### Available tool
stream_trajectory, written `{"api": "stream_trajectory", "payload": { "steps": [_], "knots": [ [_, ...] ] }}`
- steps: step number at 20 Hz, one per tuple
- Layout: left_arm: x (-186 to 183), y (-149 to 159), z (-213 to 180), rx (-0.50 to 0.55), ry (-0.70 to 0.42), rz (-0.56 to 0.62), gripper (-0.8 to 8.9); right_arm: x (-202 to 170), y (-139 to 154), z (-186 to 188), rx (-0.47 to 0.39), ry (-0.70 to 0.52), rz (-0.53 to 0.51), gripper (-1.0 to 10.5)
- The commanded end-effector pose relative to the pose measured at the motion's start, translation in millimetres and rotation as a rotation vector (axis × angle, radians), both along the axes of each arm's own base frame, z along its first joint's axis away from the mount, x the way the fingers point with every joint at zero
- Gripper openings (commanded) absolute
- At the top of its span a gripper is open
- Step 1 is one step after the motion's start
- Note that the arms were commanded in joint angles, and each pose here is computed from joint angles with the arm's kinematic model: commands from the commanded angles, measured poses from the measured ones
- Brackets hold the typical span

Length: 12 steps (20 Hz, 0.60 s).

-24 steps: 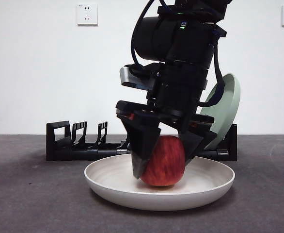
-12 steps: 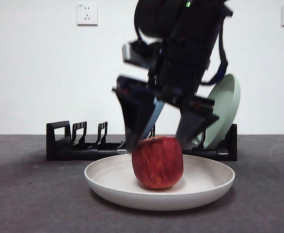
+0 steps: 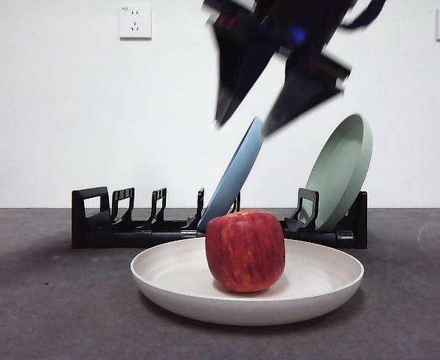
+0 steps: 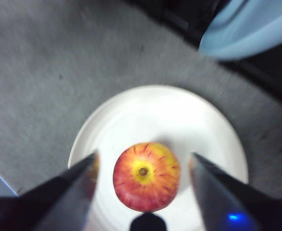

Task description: Take the yellow plate from the plate rack,put the plate on the table,take the apple from the table,put the apple in the plate

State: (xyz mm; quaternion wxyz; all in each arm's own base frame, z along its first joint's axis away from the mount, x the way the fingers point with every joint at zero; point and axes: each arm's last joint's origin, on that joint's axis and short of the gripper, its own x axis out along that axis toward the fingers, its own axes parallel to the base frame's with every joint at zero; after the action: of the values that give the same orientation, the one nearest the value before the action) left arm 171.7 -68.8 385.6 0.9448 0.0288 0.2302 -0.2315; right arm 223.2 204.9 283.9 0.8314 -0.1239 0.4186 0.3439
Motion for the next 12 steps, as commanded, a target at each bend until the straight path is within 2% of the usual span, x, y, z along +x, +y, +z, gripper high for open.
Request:
{"api": "stream_trajectory", "payload": {
  "steps": [1, 3, 7, 9, 12],
  "knots": [
    [-1.5, -1.3, -2.6, 0.0, 0.012, -0.081, 1.03, -7.7, -11.3, 20.2, 0.033, -0.072, 0.015, 0.3],
    [-2.7, -1.9, -3.8, -0.007, 0.03, -0.115, -0.24, -14.3, -20.2, 33.3, 0.059, -0.113, 0.013, 0.2],
    [-7.5, -2.4, -9.8, 0.009, 0.094, -0.202, -0.09, -28.0, -41.7, 58.6, 0.107, -0.2, 0.002, 0.2],
    [-9.6, -1.5, -13.3, 0.037, 0.126, -0.208, -0.09, -33.0, -58.2, 69.1, 0.116, -0.234, -0.029, -0.1],
    [-8.5, -0.3, -13.1, 0.079, 0.103, -0.176, -0.09, -37.3, -80.6, 77.8, 0.116, -0.251, -0.097, -0.1]
  ]
}}
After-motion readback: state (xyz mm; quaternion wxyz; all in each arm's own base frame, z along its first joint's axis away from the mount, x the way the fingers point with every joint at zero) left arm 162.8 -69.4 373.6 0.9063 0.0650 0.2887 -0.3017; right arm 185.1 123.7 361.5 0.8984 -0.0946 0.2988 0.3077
